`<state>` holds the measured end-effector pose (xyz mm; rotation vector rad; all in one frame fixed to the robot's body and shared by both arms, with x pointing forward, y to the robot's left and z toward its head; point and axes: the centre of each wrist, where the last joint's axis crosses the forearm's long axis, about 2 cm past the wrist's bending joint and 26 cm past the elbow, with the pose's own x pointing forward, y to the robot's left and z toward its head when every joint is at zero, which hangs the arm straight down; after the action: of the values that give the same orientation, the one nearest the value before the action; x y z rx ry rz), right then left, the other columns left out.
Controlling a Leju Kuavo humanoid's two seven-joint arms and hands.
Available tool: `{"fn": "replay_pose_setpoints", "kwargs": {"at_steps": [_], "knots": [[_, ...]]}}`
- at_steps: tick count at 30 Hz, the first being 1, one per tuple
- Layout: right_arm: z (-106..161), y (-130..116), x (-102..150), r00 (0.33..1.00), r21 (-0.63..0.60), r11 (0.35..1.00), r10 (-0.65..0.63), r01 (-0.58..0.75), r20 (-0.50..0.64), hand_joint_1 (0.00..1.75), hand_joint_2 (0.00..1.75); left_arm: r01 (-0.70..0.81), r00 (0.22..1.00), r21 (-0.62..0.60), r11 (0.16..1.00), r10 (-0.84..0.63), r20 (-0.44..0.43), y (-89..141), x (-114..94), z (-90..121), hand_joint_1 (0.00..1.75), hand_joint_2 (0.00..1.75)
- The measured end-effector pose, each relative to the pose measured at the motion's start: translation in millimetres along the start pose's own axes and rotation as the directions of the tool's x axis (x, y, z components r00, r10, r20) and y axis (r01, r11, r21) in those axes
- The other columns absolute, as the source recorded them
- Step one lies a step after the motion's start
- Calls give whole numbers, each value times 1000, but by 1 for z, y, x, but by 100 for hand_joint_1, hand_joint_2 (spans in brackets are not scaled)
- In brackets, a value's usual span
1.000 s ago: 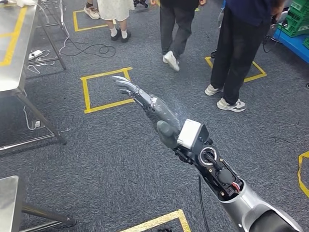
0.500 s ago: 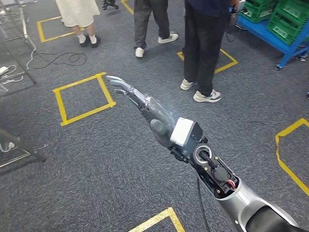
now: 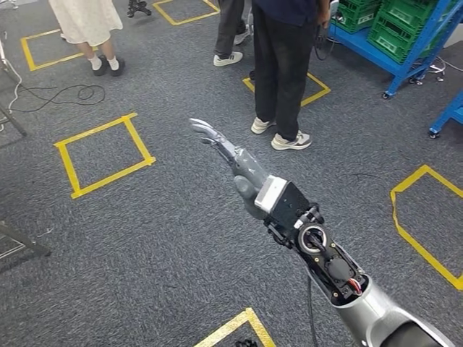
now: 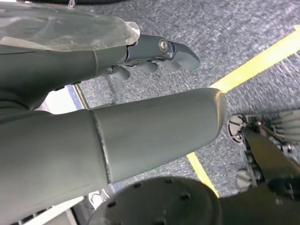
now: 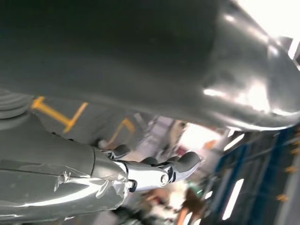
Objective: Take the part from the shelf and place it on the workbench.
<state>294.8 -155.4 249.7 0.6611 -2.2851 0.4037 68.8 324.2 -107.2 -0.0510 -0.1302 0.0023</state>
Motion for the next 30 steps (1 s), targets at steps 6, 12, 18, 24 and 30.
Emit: {"fn": "replay_pose_setpoints", "kwargs": {"at_steps": [6, 12, 18, 24, 30], "knots": [[31, -15, -23, 988, -78, 995, 45, -57, -151, 0, 0, -1, 1000, 4, 1000, 1, -3, 1, 1, 0, 0, 0], [68, -30, -47, 953, -144, 984, 53, -100, -299, 0, 0, -1, 1000, 3, 1000, 1, -14, -1, -1, 0, 0, 0], [121, -55, -77, 879, -242, 956, 30, -163, -475, 0, 0, 0, 1000, 7, 1000, 0, -15, 1, 0, 0, 0, 0], [194, -81, -102, 715, -273, 907, 42, -320, -698, 0, 0, 1, 1000, 5, 1000, -1, -12, -1, 1, 0, 0, 0], [277, -83, -112, 409, -246, 879, -65, -407, -910, 0, 0, 0, 1000, 3, 1000, 0, -19, -1, -2, 0, 0, 0]]}}
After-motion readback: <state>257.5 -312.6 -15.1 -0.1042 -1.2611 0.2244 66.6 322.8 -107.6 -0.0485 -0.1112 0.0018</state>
